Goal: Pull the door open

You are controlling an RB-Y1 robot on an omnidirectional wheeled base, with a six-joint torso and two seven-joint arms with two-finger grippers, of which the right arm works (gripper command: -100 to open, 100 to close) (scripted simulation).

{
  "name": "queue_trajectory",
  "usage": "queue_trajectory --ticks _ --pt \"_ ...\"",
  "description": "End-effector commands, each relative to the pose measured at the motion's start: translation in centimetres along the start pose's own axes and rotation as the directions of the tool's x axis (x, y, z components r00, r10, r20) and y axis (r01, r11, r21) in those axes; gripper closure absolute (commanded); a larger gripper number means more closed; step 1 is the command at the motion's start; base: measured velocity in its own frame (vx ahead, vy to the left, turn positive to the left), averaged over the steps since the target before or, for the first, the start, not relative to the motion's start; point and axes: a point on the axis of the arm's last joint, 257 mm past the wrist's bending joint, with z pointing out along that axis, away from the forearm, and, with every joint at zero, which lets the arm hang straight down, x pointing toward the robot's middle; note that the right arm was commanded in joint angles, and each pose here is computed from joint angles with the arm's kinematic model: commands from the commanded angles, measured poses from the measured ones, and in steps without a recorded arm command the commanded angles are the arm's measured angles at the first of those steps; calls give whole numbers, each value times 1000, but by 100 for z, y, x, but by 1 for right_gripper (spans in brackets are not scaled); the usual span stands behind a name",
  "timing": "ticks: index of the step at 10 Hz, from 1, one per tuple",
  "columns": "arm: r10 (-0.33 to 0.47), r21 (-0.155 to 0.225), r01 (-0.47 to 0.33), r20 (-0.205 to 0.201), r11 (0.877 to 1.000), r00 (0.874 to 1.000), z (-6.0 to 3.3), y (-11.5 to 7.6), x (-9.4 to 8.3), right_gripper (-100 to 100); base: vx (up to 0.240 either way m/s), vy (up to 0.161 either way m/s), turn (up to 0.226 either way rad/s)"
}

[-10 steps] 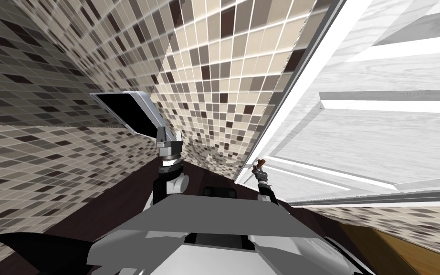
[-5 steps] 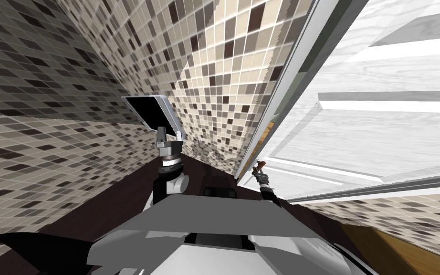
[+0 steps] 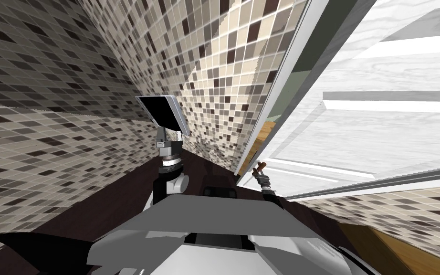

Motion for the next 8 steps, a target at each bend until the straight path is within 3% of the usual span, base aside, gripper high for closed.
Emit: queue_trajectory --ticks 1,5,6,8 --pt "1 25 -2 5 1000 1000 -85 -24 -16 100 -234 -45 123" --pt "5 83 -5 7 997 1000 -260 -50 -11 100 -220 -54 106" --pt "3 77 -4 6 997 1000 -230 -54 -12 100 -96 -18 22" --pt "4 104 -5 8 995 1000 -356 -49 -23 100 -194 -56 177"
